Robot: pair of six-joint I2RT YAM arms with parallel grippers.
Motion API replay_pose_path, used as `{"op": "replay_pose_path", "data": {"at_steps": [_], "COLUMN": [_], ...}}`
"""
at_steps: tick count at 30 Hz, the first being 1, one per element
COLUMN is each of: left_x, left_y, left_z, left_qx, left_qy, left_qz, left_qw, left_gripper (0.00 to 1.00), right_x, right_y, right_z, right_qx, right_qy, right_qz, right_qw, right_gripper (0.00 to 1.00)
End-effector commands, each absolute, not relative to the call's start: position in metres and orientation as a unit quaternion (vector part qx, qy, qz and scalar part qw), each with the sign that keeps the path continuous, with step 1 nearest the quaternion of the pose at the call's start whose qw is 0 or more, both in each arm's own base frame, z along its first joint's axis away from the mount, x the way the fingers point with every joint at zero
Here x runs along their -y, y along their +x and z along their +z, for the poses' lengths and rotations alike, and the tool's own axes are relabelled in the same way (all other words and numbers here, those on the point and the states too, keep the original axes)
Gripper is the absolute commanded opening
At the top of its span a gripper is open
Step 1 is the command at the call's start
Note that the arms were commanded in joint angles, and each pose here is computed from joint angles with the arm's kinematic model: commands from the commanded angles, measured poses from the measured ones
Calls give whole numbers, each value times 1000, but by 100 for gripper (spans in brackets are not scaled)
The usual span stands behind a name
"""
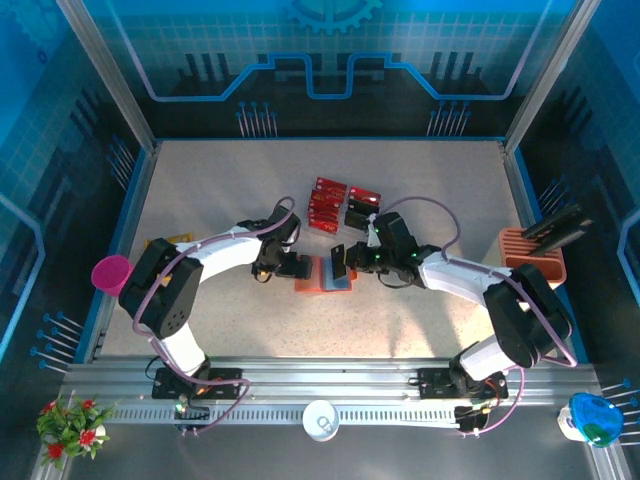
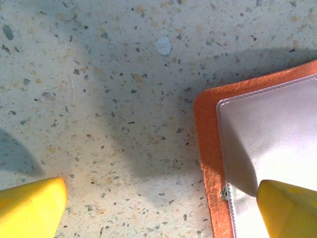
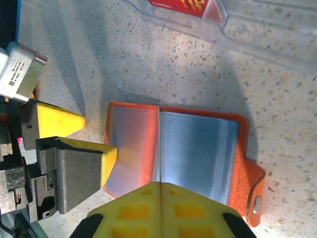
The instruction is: Put the credit cards into the card holder
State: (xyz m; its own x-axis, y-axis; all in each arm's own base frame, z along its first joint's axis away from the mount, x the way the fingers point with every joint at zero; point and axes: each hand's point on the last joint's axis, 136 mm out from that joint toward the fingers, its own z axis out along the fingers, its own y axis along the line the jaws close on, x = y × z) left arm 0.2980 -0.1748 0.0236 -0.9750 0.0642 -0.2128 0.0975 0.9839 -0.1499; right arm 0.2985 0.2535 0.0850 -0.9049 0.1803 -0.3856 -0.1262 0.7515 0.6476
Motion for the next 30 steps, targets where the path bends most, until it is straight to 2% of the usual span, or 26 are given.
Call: {"op": "replay_pose_path", "data": {"at_steps": [1,7,30], "left_x": [167,163,162], "left_y": [291,288,285], "left_z": [24,20,15], "left_qx": [-992,-993,-994], "left_qy": [46,46,49], "left_qz": [-66,-56,-55], "left_qw": [100,94,86], "left_gripper": [99,99,99], "right_x": [-268,-272,-281], "right_y": [305,306,300], "right_z": [104,97,54], "right_qx": [-880,-865,-873], "right_qy": [44,68,83], "right_qz": [405,425,426], "right_qw": [245,257,222], "right_gripper": [0,0,0]}}
